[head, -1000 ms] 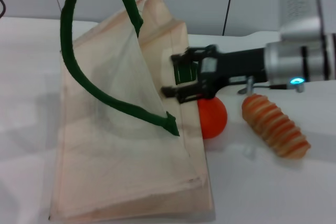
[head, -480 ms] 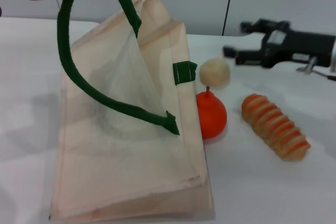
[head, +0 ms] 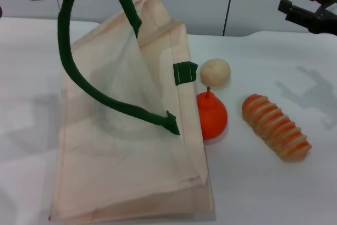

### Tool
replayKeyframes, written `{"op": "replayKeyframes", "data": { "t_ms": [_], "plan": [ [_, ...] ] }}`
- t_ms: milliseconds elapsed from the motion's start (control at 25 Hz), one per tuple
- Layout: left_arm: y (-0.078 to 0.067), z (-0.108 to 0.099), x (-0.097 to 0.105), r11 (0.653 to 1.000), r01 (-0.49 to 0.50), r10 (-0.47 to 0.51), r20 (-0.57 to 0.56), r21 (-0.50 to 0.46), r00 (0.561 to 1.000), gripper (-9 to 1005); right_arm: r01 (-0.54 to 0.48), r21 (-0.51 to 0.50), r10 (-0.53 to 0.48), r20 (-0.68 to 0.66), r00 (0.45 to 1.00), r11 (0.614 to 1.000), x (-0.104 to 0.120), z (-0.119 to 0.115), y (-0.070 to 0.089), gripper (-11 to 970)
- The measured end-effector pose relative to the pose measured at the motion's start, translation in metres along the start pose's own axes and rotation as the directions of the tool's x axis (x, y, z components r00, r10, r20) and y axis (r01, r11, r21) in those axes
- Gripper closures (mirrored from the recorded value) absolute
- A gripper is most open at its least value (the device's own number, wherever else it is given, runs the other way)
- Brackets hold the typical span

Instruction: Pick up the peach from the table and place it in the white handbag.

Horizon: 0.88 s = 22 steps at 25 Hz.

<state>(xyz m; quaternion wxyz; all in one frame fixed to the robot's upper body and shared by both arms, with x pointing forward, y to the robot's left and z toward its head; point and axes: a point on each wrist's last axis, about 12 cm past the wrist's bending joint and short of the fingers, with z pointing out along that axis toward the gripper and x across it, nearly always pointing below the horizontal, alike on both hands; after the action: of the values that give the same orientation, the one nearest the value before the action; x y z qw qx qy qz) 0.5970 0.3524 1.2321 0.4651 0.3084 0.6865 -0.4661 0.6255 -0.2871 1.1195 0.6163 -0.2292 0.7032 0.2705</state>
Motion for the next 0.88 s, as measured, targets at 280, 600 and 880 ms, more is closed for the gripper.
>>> {"op": "replayKeyframes", "data": {
  "t_ms": [280,600,880],
  "plan": [
    [-0.0002,-0.0017,-0.0004,1.0,-0.001,0.001,0.045,-0.006,0.999,705,-0.001,0.002,0.001,0.001,1.0,1.0,0.0005,-0.0002,0.0001,67],
    [-0.0005,-0.0071,0.0001,1.0,-0.006,0.008,0.081,-0.02,0.997,670,-0.002,0.002,0.002,0.002,1.0,1.0,0.0008,0.0,0.0005,67],
    [-0.0005,-0.0068,0.0,1.0,-0.013,0.015,0.094,-0.024,0.995,463,-0.009,0.012,0.009,-0.003,1.0,1.0,0.003,0.0005,0.0003,67]
  ]
}}
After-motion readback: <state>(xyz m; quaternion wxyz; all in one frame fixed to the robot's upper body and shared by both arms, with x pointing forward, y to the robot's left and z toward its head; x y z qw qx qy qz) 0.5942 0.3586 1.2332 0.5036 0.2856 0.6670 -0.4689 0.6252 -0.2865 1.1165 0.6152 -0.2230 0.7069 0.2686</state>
